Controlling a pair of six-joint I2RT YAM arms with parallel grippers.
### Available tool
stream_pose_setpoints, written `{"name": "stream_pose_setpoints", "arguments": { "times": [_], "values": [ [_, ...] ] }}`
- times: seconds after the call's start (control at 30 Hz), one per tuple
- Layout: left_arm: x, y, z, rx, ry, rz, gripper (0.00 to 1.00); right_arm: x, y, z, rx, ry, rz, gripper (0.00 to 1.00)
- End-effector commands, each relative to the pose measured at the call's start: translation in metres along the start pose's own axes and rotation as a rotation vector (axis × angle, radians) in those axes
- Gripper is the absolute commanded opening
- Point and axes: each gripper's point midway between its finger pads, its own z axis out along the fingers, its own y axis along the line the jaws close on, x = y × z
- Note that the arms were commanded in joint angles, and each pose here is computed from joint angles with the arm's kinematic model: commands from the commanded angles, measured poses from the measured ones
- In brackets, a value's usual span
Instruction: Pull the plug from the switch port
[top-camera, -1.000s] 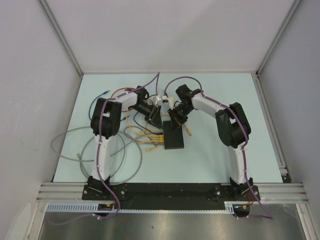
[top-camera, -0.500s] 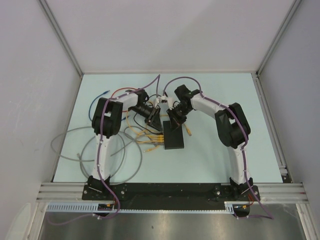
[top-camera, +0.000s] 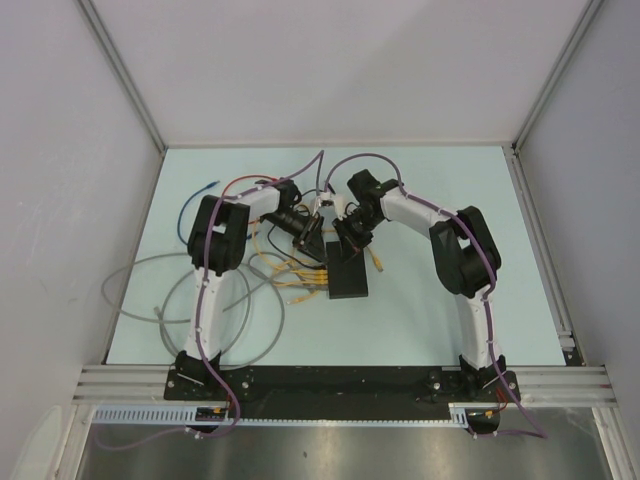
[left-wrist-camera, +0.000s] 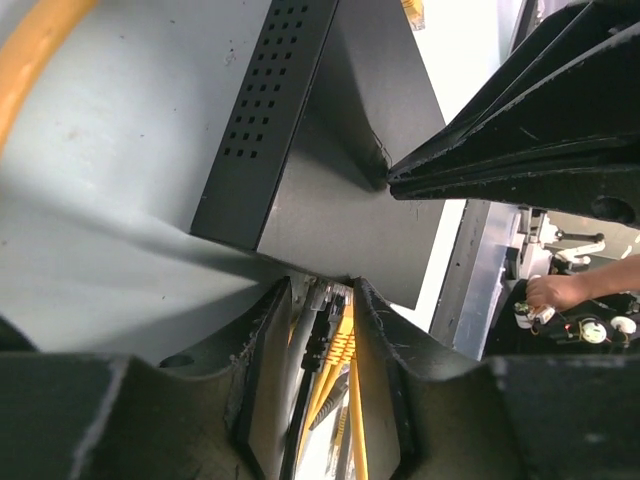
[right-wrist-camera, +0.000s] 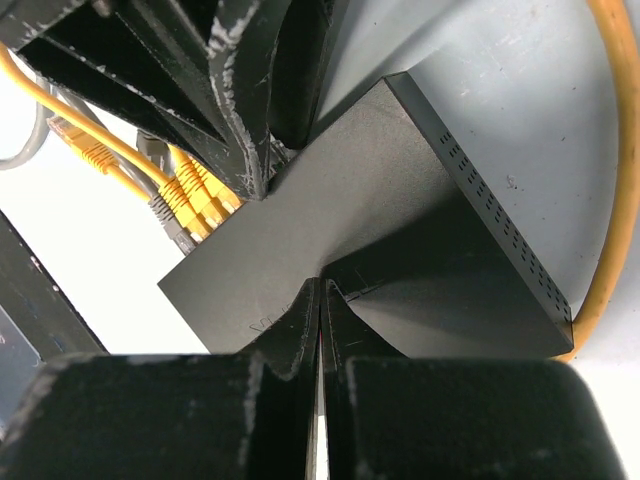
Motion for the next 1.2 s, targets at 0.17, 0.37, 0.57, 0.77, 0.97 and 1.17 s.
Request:
{"name": "stream_pose_setpoints", "arguments": {
  "times": [0.17,0.37,0.57,0.77,0.97,1.17],
  "values": [
    [0.004,0.013,0.01,-0.014,0.03,0.037,0.34,0.041,-0.027,0.025,0.114,0.137,0.002,0.0],
    [0.003,0.01,0.007,0.029,0.03,0.079,0.36,0.041,-0.027,0.025,0.12,0.137,-0.002,0.0],
    [-0.003,0.017,-0.002,0.017,0.022,0.083,0.34,0.041,-0.026,0.025,0.123,0.138,-0.006,0.0],
    [-0.001,0.023,-0.014,-0.002,0.014,0.074,0.45,0.041,-0.027,0.026,0.126,0.139,-0.007,0.0],
    [-0.002,0.026,-0.014,-0.001,0.008,0.061,0.41,0.041,-0.027,0.026,0.127,0.138,-0.009,0.0],
    [-0.002,0.03,-0.009,-0.038,0.022,0.049,0.38,0.041,-0.027,0.026,0.128,0.138,-0.012,0.0]
  ]
}}
